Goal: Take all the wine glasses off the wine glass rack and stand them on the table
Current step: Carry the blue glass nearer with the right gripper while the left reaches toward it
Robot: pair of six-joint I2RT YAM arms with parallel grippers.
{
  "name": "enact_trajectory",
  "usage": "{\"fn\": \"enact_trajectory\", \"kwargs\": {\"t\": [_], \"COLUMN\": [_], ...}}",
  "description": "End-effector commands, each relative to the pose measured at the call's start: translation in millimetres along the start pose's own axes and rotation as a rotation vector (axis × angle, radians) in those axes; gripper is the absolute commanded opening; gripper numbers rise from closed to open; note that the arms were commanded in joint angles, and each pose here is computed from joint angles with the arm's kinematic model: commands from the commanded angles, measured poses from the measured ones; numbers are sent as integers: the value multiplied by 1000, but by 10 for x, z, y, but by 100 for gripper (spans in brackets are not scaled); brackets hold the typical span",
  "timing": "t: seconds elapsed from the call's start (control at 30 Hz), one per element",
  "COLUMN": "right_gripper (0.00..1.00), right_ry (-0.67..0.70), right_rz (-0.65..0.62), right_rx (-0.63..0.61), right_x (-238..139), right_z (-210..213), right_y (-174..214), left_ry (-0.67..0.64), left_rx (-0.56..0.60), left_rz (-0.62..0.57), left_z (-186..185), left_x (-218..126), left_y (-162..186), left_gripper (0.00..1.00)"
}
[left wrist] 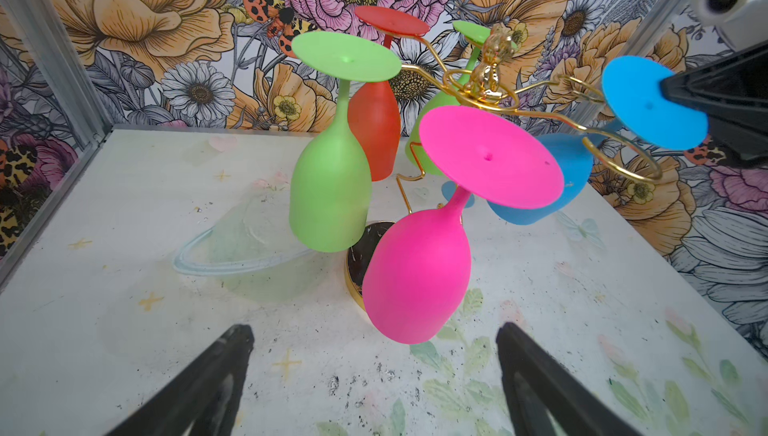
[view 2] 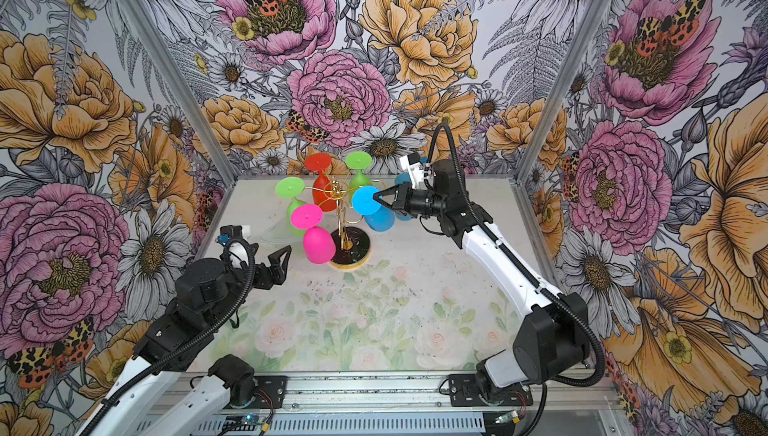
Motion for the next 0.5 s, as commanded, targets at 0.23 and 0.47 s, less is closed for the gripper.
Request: {"fn": "enact_trajectory", "kwargs": {"t": [0.23, 0.47], "right_gripper": [0, 0], "right_ry": [1, 121], "right_rz": [-83, -129], "right_rx": [-144, -265], "right_x": [-353, -534], "right_z": [297, 197], "right_y": [175, 342], "left_ry": [153, 291], "left_rx": [-37, -81], "left_rz": [-15, 14], "left_z": [-199, -381], "left_x": [-9, -60], "left_y": [-48, -56], "left_gripper": [94, 93]}}
Point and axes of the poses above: each gripper's point midway between its finger pads, its own x axis out along the fingers, its own z axis along the line the jaws close on, y = z × x, the point moved 4 cm from there along -x, back along the fingers, and after that the axes turned 3 degrees about x, right-handed, at the moved point
